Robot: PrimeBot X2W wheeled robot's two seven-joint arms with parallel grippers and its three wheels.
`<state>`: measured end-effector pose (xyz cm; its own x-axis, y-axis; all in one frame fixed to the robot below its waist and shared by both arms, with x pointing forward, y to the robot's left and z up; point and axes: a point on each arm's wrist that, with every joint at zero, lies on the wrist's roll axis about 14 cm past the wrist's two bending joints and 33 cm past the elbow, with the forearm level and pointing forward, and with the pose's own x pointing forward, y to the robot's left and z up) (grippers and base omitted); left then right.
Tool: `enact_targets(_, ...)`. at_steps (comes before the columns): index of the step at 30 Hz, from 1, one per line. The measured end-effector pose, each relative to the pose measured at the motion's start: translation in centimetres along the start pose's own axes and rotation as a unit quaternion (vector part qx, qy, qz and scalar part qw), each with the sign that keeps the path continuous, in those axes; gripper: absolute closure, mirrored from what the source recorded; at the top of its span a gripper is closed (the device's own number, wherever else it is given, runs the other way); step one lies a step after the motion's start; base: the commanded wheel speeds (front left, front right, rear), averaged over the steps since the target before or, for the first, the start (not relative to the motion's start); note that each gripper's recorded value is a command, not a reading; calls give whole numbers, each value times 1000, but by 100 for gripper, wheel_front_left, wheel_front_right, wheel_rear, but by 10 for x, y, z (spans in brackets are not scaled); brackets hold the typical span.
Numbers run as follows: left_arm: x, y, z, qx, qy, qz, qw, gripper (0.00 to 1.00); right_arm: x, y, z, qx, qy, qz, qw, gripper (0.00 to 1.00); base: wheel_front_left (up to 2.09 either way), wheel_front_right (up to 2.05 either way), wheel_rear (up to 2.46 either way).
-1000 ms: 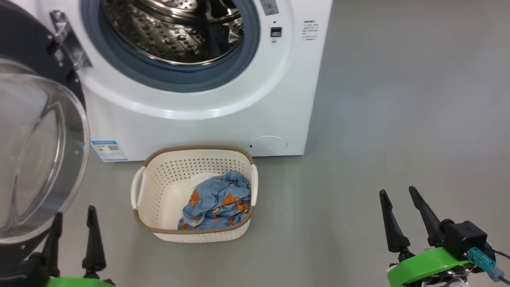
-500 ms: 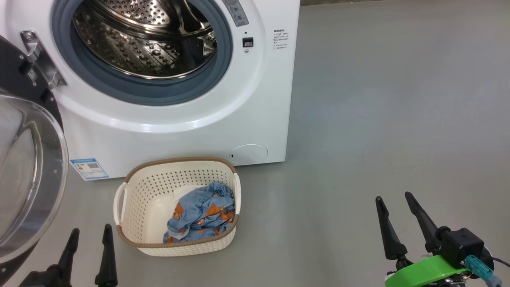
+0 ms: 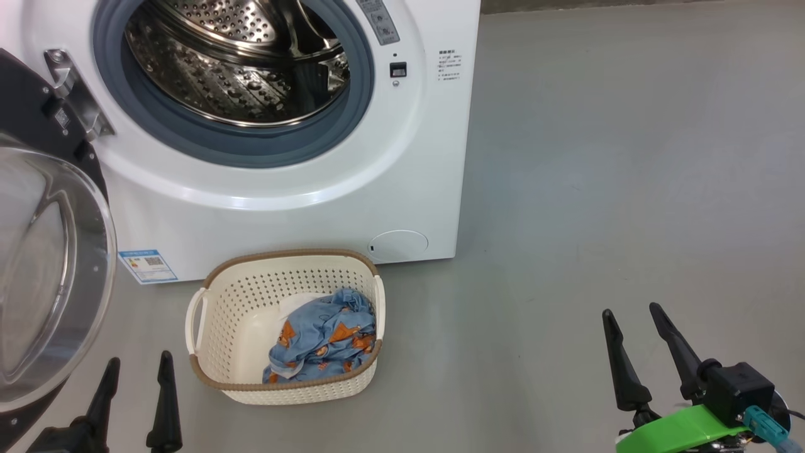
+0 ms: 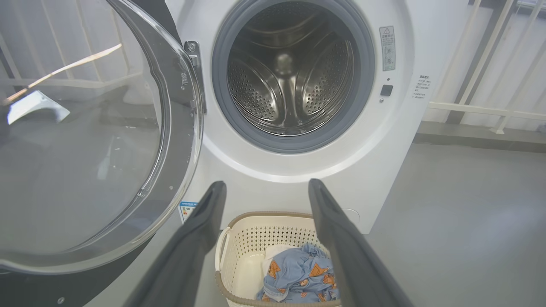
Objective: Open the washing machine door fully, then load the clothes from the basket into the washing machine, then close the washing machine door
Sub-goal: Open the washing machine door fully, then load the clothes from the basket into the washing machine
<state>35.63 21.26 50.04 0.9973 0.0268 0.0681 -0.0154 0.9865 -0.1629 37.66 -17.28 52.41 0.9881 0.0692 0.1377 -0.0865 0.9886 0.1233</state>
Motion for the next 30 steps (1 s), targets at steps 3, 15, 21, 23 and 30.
enact_targets(3,-1,0,2,0,-3,0,1000,0,-3,0,-3,-1,4,0,1000,0,0,0,0)
enact_targets(15,-5,2,7,1,-10,4,1000,0,-2,4,0,-2,1,6,1000,0,0,0,0)
enact_targets(21,-5,3,5,1,-8,5,1000,0,-1,5,-3,-3,4,8,1000,0,1,-1,0)
enact_targets(23,-5,3,4,1,-6,5,1000,0,0,5,-3,-3,5,8,1000,0,31,-20,-10)
enact_targets(30,-5,6,1,2,0,8,1000,0,0,5,-7,-2,10,8,1000,0,99,-76,-24)
